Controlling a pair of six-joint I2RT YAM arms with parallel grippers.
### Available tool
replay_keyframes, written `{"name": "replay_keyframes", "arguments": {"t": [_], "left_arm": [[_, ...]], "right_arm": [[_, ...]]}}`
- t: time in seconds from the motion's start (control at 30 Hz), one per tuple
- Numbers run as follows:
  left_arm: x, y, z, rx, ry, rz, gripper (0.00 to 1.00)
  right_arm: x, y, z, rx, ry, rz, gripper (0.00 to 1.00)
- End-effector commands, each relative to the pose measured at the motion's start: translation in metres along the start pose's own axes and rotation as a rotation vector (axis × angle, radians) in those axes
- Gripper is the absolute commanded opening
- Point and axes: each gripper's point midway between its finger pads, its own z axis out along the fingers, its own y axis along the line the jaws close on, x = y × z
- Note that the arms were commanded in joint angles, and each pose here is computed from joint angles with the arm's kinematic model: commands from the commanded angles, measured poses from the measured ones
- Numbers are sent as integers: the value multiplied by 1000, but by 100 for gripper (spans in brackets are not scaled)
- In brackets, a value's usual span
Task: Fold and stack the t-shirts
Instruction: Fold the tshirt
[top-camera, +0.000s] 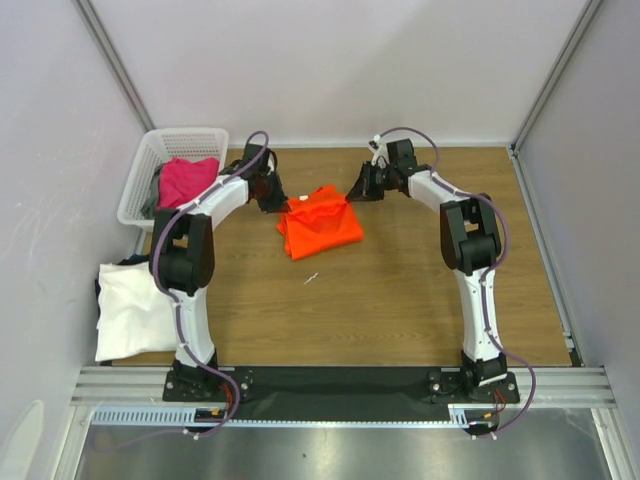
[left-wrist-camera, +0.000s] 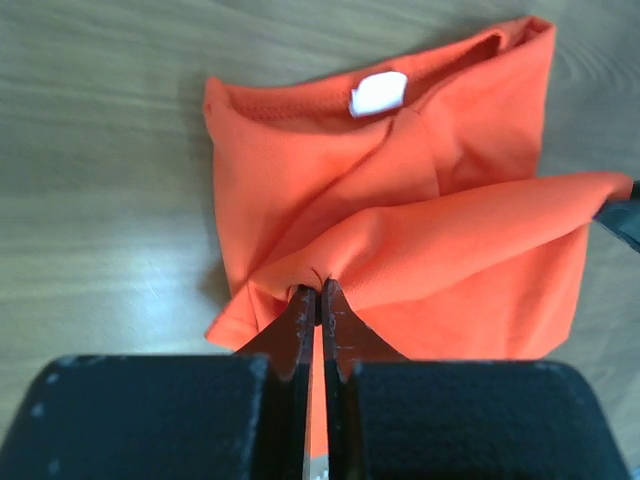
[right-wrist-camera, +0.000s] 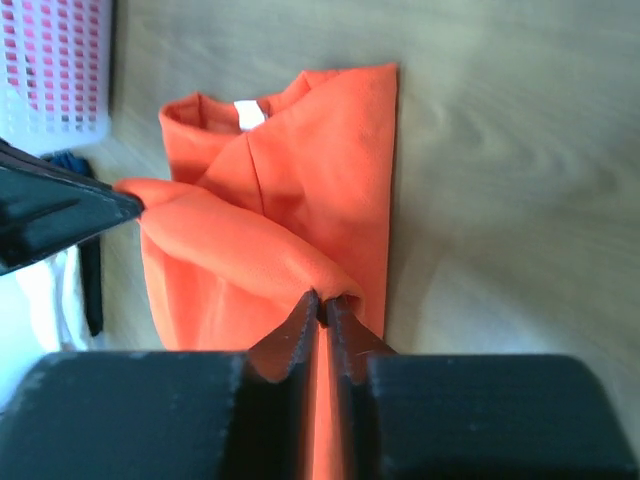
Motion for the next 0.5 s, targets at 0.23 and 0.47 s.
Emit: {"name": "replay_keyframes", "arguments": {"t": [0.23,0.47], "left_arm": [[-72,-11,-46,25,-200,39,77],[-89,-81,-121,254,-342,170,75]], "right_arm": [[-82,50,-30,-54,-154,-125,81],[-100,98,-67,-77,-225,-53,68]]}}
